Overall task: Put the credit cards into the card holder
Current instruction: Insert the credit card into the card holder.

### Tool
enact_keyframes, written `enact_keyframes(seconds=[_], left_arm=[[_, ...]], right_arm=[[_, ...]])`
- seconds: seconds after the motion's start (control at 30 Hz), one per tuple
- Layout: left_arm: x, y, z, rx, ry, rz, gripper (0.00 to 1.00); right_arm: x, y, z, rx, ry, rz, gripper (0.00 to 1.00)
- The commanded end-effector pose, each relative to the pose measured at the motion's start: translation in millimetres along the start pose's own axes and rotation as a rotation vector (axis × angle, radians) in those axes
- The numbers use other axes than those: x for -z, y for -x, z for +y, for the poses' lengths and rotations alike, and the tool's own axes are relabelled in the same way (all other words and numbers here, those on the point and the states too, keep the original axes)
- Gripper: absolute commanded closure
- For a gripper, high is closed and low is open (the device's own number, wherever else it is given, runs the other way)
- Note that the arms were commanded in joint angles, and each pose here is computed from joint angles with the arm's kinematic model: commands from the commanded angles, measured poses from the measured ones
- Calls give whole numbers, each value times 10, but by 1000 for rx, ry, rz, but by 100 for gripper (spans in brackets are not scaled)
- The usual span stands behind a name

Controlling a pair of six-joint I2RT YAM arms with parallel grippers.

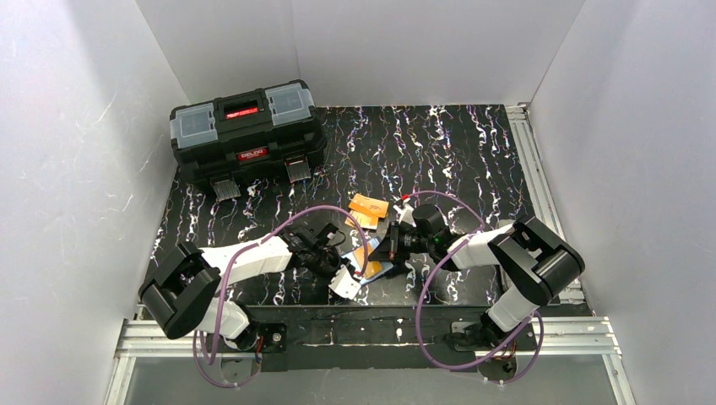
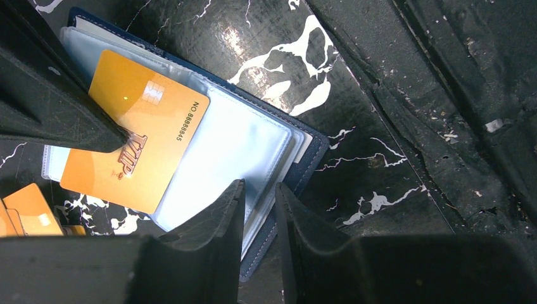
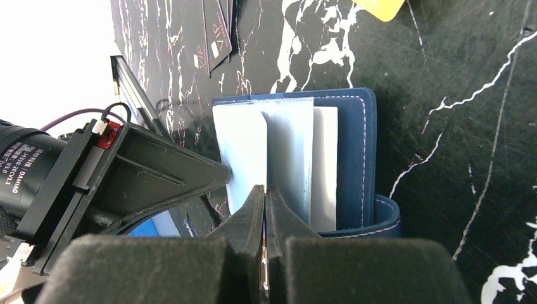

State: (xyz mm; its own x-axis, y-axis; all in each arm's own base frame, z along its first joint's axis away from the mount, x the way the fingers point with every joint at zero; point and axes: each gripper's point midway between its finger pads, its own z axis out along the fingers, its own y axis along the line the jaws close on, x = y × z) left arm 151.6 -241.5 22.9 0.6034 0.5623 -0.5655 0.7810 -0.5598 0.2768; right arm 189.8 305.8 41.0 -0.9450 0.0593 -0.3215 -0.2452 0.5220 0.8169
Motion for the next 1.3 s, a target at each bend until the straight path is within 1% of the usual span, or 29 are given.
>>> enact_keyframes(seconds=[0.0,0.33,0.77,1.0,1.27], left_arm=[[-20,-164,-260,65,-77,71,79],[-15,-160,-265,68,-73,72,81],[-8,-170,-253,64,-70,79,85],[-21,-162,-259,67,-76,75,85],[-23,-136,-243,67,-74,72,85]], right_arm=[[-32,64,48,19,15,-12,99],[-23,-16,-85,-2,-45,18,99],[21,-131,-135,36,-79,107,99],[58,-151,-202,32,-125,112,99],[65,-159,-208,34,-128,114,99]])
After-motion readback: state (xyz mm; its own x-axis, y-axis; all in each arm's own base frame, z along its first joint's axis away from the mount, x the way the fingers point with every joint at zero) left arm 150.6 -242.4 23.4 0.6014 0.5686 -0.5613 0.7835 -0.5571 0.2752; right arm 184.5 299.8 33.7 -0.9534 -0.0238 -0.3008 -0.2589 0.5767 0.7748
